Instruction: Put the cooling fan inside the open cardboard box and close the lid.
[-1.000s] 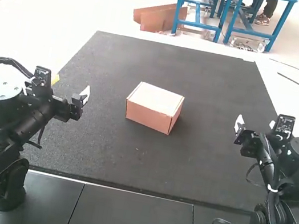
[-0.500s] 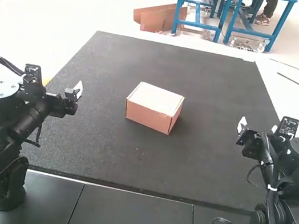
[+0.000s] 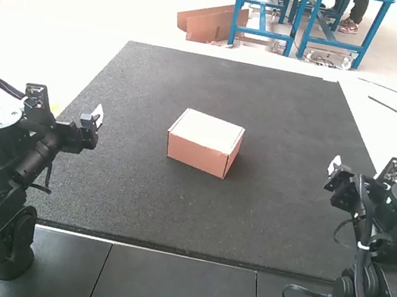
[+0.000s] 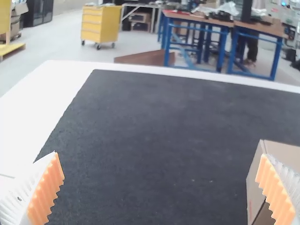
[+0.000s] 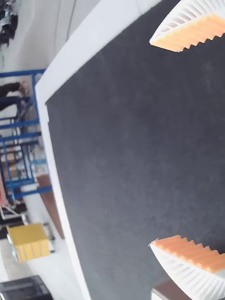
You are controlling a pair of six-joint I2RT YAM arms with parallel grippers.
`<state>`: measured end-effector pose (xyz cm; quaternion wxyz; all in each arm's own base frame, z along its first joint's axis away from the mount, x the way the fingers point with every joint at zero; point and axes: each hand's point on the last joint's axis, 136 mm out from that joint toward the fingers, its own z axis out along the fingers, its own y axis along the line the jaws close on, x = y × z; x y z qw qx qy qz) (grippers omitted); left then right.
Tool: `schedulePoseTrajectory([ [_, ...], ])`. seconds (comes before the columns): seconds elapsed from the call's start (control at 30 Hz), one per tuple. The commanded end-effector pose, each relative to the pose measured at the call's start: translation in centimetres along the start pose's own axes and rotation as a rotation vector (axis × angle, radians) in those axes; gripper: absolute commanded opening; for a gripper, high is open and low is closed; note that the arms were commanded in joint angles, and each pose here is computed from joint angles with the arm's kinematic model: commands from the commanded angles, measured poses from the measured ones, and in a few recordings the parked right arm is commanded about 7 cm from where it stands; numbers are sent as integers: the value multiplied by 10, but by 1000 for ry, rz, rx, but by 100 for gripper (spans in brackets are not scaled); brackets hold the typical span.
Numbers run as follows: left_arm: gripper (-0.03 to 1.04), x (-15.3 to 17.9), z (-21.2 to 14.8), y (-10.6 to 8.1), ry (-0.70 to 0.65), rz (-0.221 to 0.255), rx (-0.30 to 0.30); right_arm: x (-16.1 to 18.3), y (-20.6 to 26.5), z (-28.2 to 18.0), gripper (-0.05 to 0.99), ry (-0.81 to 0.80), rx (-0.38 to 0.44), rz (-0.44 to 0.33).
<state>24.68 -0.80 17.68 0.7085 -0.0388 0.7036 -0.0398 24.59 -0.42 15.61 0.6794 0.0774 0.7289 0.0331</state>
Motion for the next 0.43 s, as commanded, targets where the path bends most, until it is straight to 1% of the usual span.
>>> schedulePoseTrajectory([
  [0.0, 97, -1, 0, -5, -11, 26, 34, -2, -8, 0, 91, -11, 37, 16],
  [0.03, 97, -2, 0, -6, -13, 35, 35, -2, -8, 0, 91, -11, 35, 18],
  [0.1, 97, -2, -1, -11, -14, 62, 65, -2, -8, 0, 91, -12, 30, 18],
  [0.13, 97, -3, -1, -12, -17, 79, 69, -2, -6, 0, 91, -10, 23, 18],
  [0.27, 97, -2, -1, -16, -16, 82, 86, -1, -3, 0, 91, -5, 2, 18],
  [0.4, 97, -1, -1, -16, -13, 85, 89, 0, 0, 0, 91, -2, -16, 18],
])
